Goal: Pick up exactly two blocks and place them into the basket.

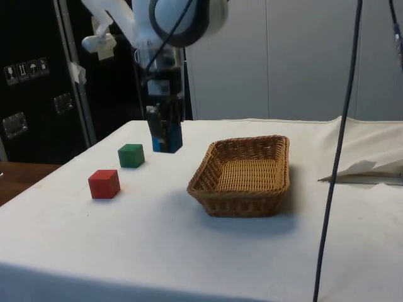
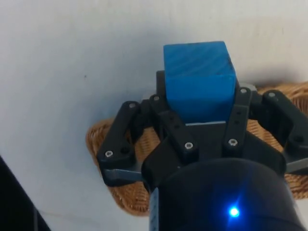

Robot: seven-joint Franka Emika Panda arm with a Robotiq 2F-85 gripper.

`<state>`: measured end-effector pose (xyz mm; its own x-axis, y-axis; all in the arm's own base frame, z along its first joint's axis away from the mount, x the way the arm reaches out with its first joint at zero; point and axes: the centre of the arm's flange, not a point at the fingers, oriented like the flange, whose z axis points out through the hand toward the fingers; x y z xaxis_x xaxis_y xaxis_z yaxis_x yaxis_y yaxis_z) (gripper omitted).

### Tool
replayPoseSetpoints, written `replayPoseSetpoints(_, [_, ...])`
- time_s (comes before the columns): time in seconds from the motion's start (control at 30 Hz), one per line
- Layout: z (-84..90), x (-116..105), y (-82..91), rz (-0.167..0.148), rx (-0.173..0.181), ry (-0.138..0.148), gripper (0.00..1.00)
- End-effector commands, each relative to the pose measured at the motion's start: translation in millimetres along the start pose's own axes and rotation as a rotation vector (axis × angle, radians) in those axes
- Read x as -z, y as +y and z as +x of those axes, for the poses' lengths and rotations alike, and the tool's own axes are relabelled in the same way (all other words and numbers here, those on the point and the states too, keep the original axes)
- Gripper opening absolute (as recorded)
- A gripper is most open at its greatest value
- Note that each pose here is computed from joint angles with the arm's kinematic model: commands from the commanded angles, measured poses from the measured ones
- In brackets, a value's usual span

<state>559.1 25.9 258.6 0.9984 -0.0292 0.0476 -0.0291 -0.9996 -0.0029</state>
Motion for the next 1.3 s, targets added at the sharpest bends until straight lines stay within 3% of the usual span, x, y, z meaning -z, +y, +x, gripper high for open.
replayPoseSetpoints(0.0, [-4.6, 8, 0.7, -0.002, -0.006, 0.001, 0.01])
replayPoseSetpoints(0.4, [-28.6, 48, 0.3, 0.05, -0.012, 0.004, 0.01])
replayPoseSetpoints(0.67, [-54.3, 73, -0.1, 0.059, -0.011, 0.003, 0.01])
replayPoseSetpoints(0.73, [-56.2, 75, 0.4, 0.073, -0.006, -0.001, 0.01])
replayPoseSetpoints(0.77, [-59.8, 76, -1.2, 0.061, -0.009, 0.001, 0.01])
replayPoseSetpoints(0.97, [-80.9, 78, -12.5, 0.062, 0.0, -0.003, 0.01])
replayPoseSetpoints(1.03, [-80.4, 78, -11.7, 0.072, 0.003, -0.01, 0.01])
replayPoseSetpoints(1.27, [-105.5, 70, -34.6, 0.065, 0.012, -0.012, 0.01])
